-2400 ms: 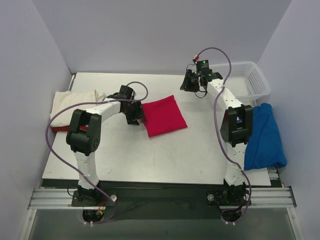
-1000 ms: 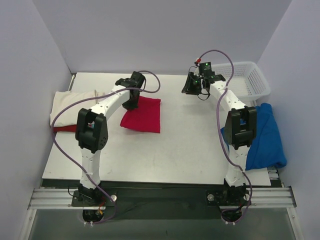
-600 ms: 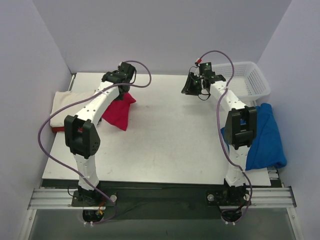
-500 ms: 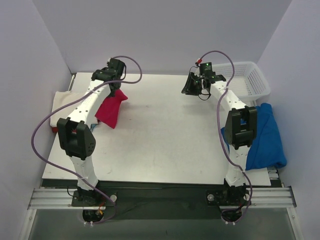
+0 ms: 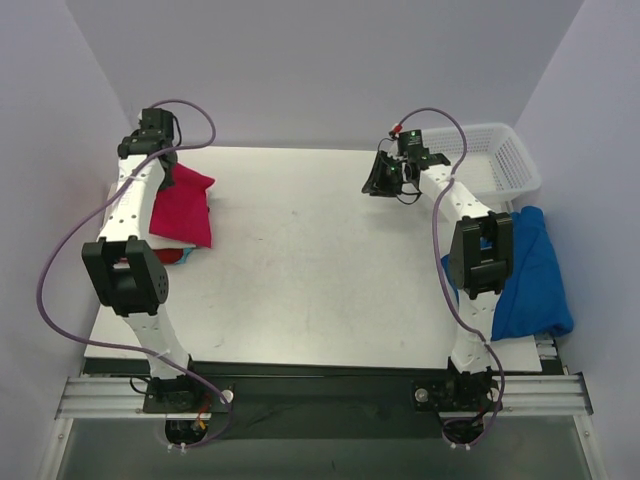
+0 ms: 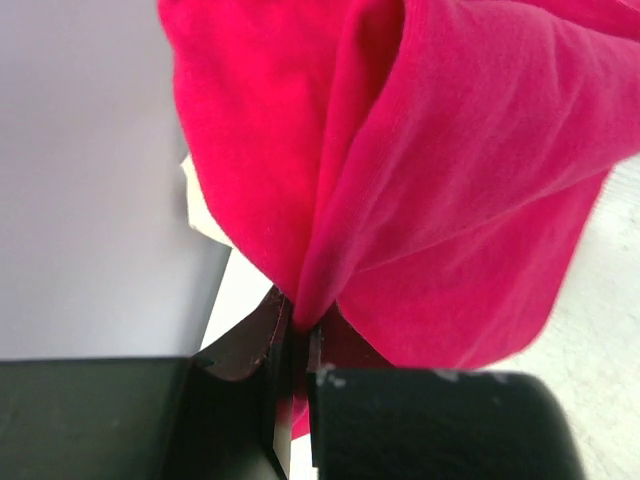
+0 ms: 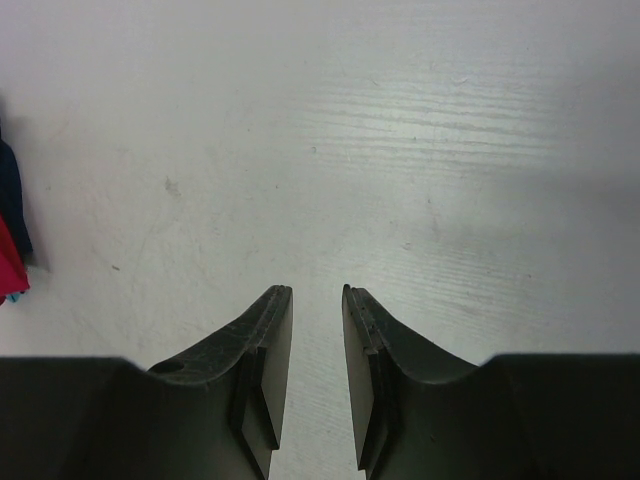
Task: Fold and stack the t-shirts
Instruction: Put the neatly folded tshirt into the corner of the board with the left arm
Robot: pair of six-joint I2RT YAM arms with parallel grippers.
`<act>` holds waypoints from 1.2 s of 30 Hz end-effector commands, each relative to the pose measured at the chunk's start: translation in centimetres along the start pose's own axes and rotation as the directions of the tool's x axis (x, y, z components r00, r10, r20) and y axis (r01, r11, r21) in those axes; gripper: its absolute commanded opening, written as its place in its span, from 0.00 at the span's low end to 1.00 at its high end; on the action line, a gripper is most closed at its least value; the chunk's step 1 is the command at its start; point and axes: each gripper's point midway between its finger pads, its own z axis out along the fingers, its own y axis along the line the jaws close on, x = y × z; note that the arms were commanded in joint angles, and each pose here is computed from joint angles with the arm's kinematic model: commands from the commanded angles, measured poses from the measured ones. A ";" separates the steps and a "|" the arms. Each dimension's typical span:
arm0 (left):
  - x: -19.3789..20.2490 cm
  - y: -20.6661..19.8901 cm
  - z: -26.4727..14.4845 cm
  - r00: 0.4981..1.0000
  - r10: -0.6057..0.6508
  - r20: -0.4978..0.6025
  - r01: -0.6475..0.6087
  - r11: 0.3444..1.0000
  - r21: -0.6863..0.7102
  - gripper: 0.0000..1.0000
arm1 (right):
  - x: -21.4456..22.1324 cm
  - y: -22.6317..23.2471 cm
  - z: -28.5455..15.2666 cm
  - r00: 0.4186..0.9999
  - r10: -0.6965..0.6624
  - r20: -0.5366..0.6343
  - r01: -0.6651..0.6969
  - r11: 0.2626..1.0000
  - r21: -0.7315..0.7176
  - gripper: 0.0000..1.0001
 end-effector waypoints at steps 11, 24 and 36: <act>-1.3 7.8 5.3 0.989 -0.147 0.013 0.147 0.980 -0.135 0.00 | -0.3 1.3 -1.5 1.000 0.021 0.007 -0.021 0.998 -0.054 0.28; -0.8 10.8 10.8 0.989 -0.145 -0.024 0.123 0.905 -0.408 0.00 | 0.7 0.9 -1.5 0.999 0.038 -0.017 -0.039 0.998 -0.049 0.28; -0.1 11.2 11.2 0.972 -0.235 0.016 0.212 0.847 -0.488 0.94 | 1.5 0.9 -1.8 0.999 -0.007 -0.031 0.007 1.000 0.009 0.29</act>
